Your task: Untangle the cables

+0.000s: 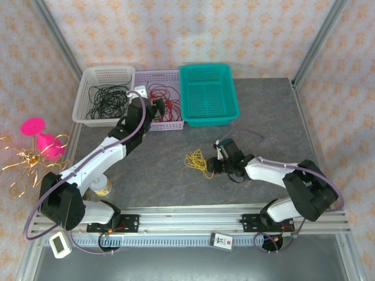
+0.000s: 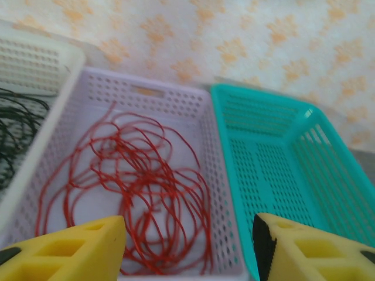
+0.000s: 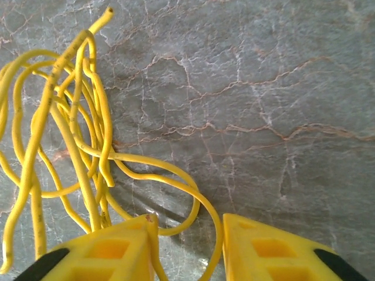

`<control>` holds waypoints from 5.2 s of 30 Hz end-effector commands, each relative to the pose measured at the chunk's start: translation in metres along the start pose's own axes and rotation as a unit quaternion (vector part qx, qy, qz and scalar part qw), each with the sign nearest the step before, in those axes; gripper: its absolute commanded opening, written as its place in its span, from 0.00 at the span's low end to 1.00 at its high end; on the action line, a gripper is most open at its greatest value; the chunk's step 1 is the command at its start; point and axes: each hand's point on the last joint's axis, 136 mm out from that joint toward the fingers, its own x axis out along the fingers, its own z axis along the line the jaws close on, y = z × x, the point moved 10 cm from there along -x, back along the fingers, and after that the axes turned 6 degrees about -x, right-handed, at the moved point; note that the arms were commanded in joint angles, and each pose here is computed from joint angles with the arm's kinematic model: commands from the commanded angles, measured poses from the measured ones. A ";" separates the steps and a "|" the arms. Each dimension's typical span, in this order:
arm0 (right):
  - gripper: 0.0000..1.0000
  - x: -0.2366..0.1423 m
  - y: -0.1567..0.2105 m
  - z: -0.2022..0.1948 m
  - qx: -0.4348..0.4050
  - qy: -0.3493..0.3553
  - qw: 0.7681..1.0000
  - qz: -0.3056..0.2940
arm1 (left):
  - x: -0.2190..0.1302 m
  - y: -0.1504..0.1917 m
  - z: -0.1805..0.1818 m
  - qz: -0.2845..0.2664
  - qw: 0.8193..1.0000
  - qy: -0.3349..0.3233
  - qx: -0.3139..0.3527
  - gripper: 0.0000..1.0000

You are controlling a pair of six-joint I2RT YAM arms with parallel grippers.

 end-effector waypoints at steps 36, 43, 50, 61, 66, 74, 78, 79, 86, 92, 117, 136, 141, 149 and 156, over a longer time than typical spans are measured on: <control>0.05 -0.143 -0.079 0.052 -0.145 -0.004 0.964 -0.225 | -0.033 0.065 -0.065 0.167 0.935 0.301 0.080 0.67; 0.05 -0.143 -0.079 0.048 -0.144 0.015 0.961 -0.236 | -0.022 0.093 -0.055 0.228 0.928 0.282 0.084 0.42; 0.05 -0.162 -0.085 0.048 -0.134 0.037 0.945 -0.295 | -0.005 0.147 -0.014 0.247 0.950 0.192 0.014 0.13; 0.05 -0.167 -0.092 0.054 -0.137 0.021 0.943 -0.302 | -0.026 0.173 0.009 0.255 0.940 0.214 -0.072 0.10; 0.01 -0.185 -0.105 0.050 -0.123 0.097 0.932 -0.326 | -0.036 0.188 0.034 0.258 0.949 0.164 -0.082 0.00; 0.00 -0.223 -0.125 0.050 -0.125 0.192 0.897 -0.378 | -0.042 0.207 0.063 0.266 0.956 0.087 -0.083 0.00; 0.00 -0.242 -0.134 0.055 -0.127 0.199 0.879 -0.414 | -0.045 0.215 0.070 0.272 0.955 0.078 -0.088 0.00; 0.00 -0.246 -0.136 0.057 -0.128 0.193 0.877 -0.422 | -0.045 0.216 0.071 0.274 0.955 0.077 -0.088 0.00; 0.00 -0.272 -0.153 0.069 -0.137 0.189 0.860 -0.453 | -0.048 0.227 0.083 0.285 0.952 0.056 -0.093 0.00; 0.00 -0.312 -0.160 0.074 -0.136 0.209 0.834 -0.491 | -0.054 0.237 0.098 0.290 0.951 0.023 -0.109 0.00; 0.00 -0.234 -0.160 0.073 -0.185 0.095 0.919 -0.335 | -0.062 0.187 0.079 0.227 0.972 0.004 -0.068 0.00; 0.00 -0.209 -0.120 0.004 -0.038 0.334 0.898 -0.285 | -0.072 0.161 0.101 0.171 0.978 -0.108 -0.057 0.00; 0.00 -0.243 -0.134 -0.021 0.022 0.398 0.856 -0.328 | -0.071 0.164 0.120 0.174 0.971 -0.143 -0.075 0.00; 0.00 -0.300 -0.157 -0.020 0.027 0.412 0.826 -0.384 | -0.068 0.176 0.133 0.189 0.964 -0.169 -0.076 0.00; 0.00 -0.362 -0.169 -0.009 0.037 0.430 0.783 -0.447 | -0.065 0.189 0.140 0.206 0.958 -0.182 -0.077 0.00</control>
